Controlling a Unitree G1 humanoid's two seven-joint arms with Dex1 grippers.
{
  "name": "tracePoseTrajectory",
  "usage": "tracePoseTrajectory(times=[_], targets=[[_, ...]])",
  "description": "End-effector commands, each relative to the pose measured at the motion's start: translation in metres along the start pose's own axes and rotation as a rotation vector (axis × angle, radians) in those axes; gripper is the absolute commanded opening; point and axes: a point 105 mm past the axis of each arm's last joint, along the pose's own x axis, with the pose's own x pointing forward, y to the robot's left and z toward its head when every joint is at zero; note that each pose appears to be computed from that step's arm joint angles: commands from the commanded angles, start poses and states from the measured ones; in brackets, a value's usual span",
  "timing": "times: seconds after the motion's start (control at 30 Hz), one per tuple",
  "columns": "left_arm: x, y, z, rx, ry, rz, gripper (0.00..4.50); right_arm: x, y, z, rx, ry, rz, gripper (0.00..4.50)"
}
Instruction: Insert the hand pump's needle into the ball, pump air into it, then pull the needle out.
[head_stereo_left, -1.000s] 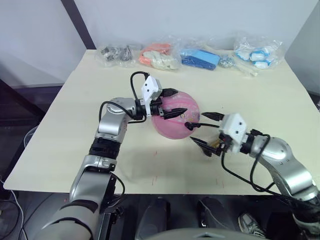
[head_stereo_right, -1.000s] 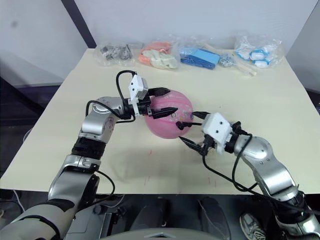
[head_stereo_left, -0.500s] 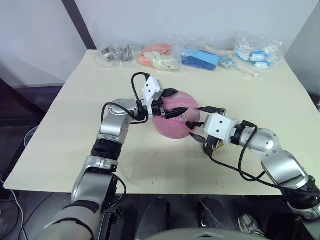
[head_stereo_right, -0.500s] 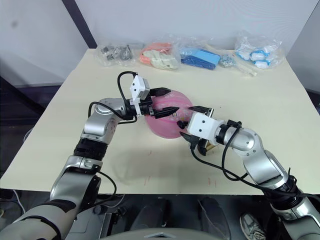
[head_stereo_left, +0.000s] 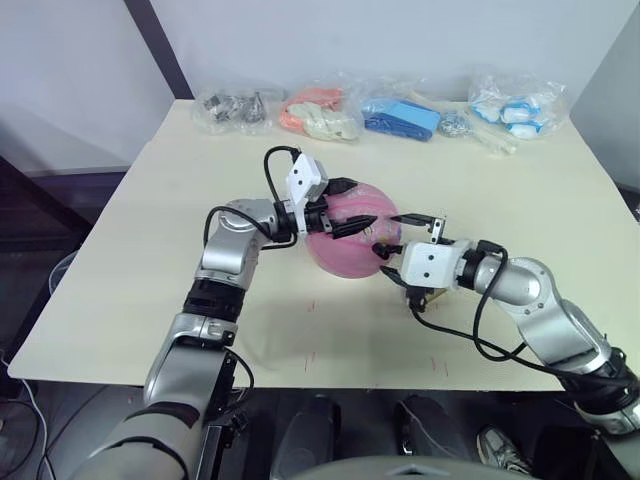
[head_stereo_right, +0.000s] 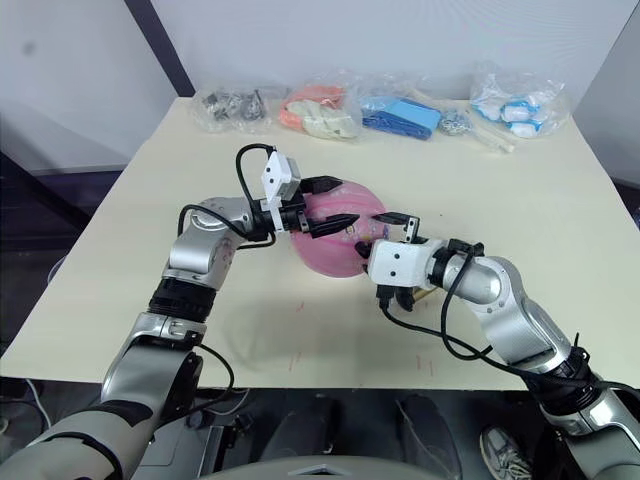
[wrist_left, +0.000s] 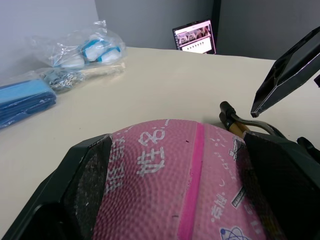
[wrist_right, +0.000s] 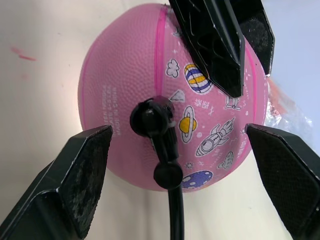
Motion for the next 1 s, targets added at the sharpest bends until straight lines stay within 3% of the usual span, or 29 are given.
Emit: tracePoseTrajectory(times=[0.03, 0.23, 0.27, 0.33, 0.4, 0.43, 0.53, 0.57, 0.63, 0.8, 1.0], targets=[[0.0, -0.01, -0.046, -0.109, 0.143, -0.007, 4.5, 0.0, -0.008, 0.01, -0.06, -0.038, -0.023, 4.47], [-0.002, -0.009, -0.048, -0.109, 0.148, 0.001, 4.5, 0.002, -0.007, 0.012, -0.092, -0.049, -0.019, 4.47], [-0.001, -0.009, -0.048, -0.109, 0.148, 0.001, 4.5, 0.002, -0.007, 0.012, -0.095, -0.05, -0.018, 4.23], [-0.001, -0.009, -0.047, -0.11, 0.147, 0.0, 4.5, 0.003, -0.006, 0.012, -0.107, -0.046, -0.013, 3.65], [-0.001, -0.009, -0.047, -0.11, 0.145, -0.001, 4.5, 0.002, -0.006, 0.01, -0.116, -0.039, -0.011, 2.71], [-0.001, -0.009, -0.047, -0.11, 0.145, -0.002, 4.5, 0.002, -0.006, 0.009, -0.119, -0.038, -0.011, 1.9], [-0.001, -0.01, -0.048, -0.108, 0.147, -0.004, 4.5, 0.002, -0.006, 0.01, -0.13, -0.043, -0.013, 1.37], [-0.001, -0.01, -0.048, -0.107, 0.148, -0.004, 4.5, 0.002, -0.007, 0.011, -0.132, -0.047, -0.015, 0.74], [0.0, -0.012, -0.049, -0.108, 0.148, -0.005, 4.5, 0.002, -0.007, 0.011, -0.136, -0.05, -0.016, 0.09], [0.005, -0.015, -0.052, -0.11, 0.159, 0.006, 4.5, -0.001, -0.007, 0.01, -0.137, -0.05, -0.016, 0.06], [0.008, -0.016, -0.071, -0.079, 0.247, 0.063, 4.5, -0.013, -0.01, 0.01, -0.054, -0.084, -0.053, 0.06]])
